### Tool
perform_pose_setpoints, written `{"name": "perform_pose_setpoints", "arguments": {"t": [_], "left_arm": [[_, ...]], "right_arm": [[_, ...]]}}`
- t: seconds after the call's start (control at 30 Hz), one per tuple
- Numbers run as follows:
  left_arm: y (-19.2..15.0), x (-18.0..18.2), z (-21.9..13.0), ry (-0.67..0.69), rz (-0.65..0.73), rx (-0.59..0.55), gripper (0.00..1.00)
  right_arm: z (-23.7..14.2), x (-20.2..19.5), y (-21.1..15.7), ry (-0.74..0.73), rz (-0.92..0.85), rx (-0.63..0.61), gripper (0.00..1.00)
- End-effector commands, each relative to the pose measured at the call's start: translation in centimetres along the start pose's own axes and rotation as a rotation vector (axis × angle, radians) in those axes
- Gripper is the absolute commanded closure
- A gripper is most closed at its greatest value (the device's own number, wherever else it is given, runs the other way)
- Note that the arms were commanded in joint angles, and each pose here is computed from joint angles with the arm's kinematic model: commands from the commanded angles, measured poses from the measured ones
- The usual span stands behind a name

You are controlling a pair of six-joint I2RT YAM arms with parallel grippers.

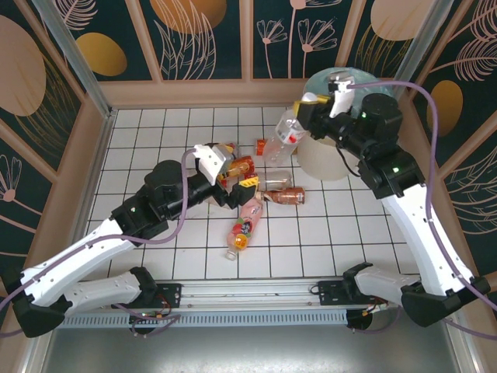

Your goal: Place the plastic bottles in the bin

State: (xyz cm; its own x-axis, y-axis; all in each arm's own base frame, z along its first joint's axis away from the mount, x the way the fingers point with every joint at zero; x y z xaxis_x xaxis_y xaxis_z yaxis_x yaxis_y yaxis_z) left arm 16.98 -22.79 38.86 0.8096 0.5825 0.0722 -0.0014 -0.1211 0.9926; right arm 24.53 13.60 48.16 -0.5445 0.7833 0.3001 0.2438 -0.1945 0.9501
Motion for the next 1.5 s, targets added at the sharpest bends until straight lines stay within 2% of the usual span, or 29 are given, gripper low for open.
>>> {"name": "perform_pose_setpoints", "arguments": {"t": [0.0, 0.23, 0.37, 0.5, 0.73, 0.97, 1.23, 1.47], "left_arm": [[0.4, 0.6, -0.3, 0.07, -0.008, -0.046, 0.01], [-0.6, 0.3, 0.2, 0.042, -0.092, -0.04, 0.01], [-1.7, 0.3, 0.5, 0.051, -0.121, -0.033, 0.01], [-2.0, 0.4, 0.5, 0.072, -0.137, -0.032, 0.01], [-3.1, 0.7, 0.5, 0.105, -0.142, -0.001, 0.01], [-3.1, 1.1, 1.0, 0.153, -0.133, 0.025, 0.01], [-4.3, 1.3, 0.7, 0.187, -0.189, 0.033, 0.01], [-4.8, 2.0, -0.5, 0.275, -0.192, 0.027, 0.01]], "right_arm": [[-3.2, -1.2, 4.1, -0.185, -0.062, -0.187, 0.96], [-5.7, -2.2, 9.3, -0.27, -0.091, -0.335, 0.96], [-6.2, -3.9, 11.4, -0.431, -0.128, -0.416, 0.97], [-5.6, -6.3, 11.3, -0.611, -0.177, -0.441, 0.97], [-3.0, -9.6, 7.8, -0.738, -0.214, -0.326, 0.97], [0.2, -13.6, 4.5, -0.796, -0.204, -0.187, 0.97], [2.3, -18.7, 0.4, -0.804, -0.124, -0.056, 0.97], [4.0, -22.4, -3.5, -0.815, -0.055, 0.06, 0.93]]}}
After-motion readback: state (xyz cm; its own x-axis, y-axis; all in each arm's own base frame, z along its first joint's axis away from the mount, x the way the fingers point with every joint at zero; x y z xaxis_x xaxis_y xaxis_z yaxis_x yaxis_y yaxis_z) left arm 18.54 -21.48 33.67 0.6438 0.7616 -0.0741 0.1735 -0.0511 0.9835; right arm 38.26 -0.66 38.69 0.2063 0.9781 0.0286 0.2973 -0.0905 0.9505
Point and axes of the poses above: each hand's point on the last joint's axis, 136 mm out from that joint toward the fingers, its own z axis out along the fingers, its own x axis along the line the jaws close on, y = z × x, the point moved 8 cm from there along -z, back along the fingers, and after that the axes turned 6 degrees about z, right-handed, at the moved point
